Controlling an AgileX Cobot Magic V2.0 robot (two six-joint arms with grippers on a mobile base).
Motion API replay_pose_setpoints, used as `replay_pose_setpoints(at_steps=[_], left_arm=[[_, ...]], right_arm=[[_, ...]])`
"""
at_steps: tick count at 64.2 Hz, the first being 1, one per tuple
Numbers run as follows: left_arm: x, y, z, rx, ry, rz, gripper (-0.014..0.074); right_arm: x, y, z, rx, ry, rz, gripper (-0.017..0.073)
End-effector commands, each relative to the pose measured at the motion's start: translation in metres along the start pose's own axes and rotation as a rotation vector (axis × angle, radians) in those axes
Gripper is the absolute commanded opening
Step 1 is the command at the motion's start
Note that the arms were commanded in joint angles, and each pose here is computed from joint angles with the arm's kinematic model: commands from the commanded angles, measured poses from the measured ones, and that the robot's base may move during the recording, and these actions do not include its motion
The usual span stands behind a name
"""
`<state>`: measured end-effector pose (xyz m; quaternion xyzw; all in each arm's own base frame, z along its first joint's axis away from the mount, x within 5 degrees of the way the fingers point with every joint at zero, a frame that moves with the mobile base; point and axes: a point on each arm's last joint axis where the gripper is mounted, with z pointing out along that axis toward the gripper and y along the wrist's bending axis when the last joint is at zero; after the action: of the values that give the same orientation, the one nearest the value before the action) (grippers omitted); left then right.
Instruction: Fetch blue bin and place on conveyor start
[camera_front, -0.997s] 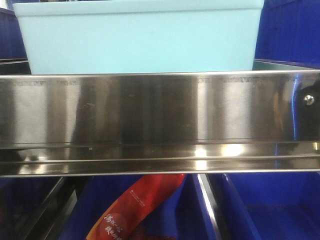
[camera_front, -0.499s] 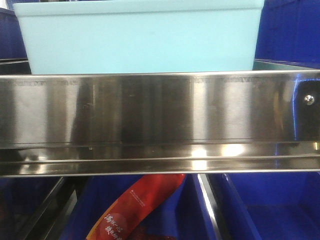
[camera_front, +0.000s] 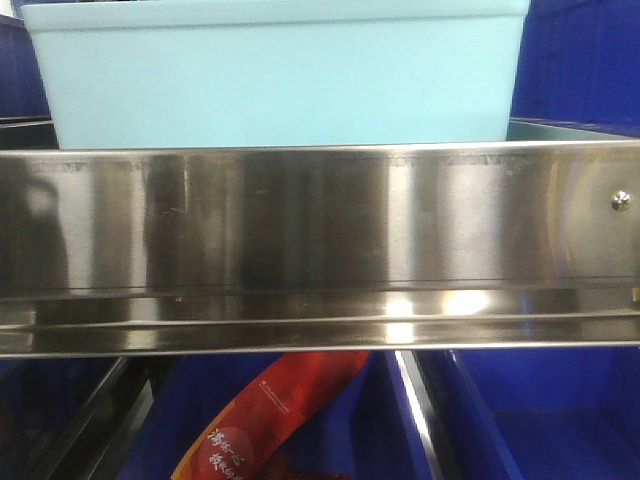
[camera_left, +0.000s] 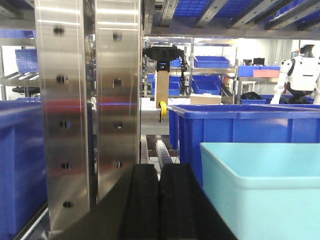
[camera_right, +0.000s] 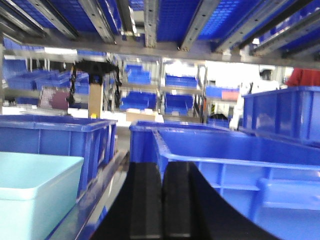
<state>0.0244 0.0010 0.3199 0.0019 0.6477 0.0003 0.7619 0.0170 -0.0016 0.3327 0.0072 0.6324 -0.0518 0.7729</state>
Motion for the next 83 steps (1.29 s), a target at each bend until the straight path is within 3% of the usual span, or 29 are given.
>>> replay_pose_setpoints(at_steps=[1, 10, 20, 37, 46, 51, 55, 60, 66, 75, 83], left_arm=[[-0.018, 0.001, 0.003, -0.003, 0.079, 0.006, -0.0111], [-0.044, 0.002, 0.015, -0.013, 0.285, 0.005, -0.0111], [-0.058, 0.005, 0.033, -0.048, 0.498, 0.048, -0.0111], [-0.064, 0.004, 0.054, -0.037, 0.449, 0.045, -0.0111], [-0.063, 0.001, 0.069, -0.012, 0.453, 0.008, -0.0111], [-0.062, -0.006, 0.079, 0.051, 0.486, -0.02, -0.0111], [-0.064, -0.013, 0.088, 0.141, 0.508, 0.004, -0.0111], [-0.068, -0.021, 0.099, 0.217, 0.526, -0.026, -0.0111], [-0.072, -0.024, 0.113, 0.24, 0.544, -0.054, -0.0111], [-0.081, -0.033, 0.135, 0.299, 0.557, -0.05, -0.0111], [-0.087, -0.052, 0.157, 0.392, 0.576, -0.034, -0.0111]], right_arm=[[-0.019, -0.001, 0.001, -0.003, 0.105, 0.002, -0.016], [-0.048, -0.003, 0.014, -0.009, 0.259, 0.003, -0.016], [-0.061, -0.004, 0.034, -0.021, 0.536, 0.003, -0.016], [-0.07, -0.004, 0.06, -0.024, 0.553, 0.005, -0.016], [-0.074, -0.002, 0.075, -0.041, 0.488, 0.037, -0.016], [-0.071, 0.005, 0.088, -0.096, 0.506, 0.125, -0.016], [-0.069, 0.013, 0.098, -0.167, 0.533, 0.193, -0.016], [-0.064, 0.02, 0.11, -0.246, 0.561, 0.216, -0.016], [-0.057, 0.025, 0.124, -0.276, 0.595, 0.267, -0.0154], [-0.049, 0.03, 0.14, -0.302, 0.627, 0.271, -0.0154], [-0.042, 0.043, 0.153, -0.365, 0.634, 0.27, -0.0154]])
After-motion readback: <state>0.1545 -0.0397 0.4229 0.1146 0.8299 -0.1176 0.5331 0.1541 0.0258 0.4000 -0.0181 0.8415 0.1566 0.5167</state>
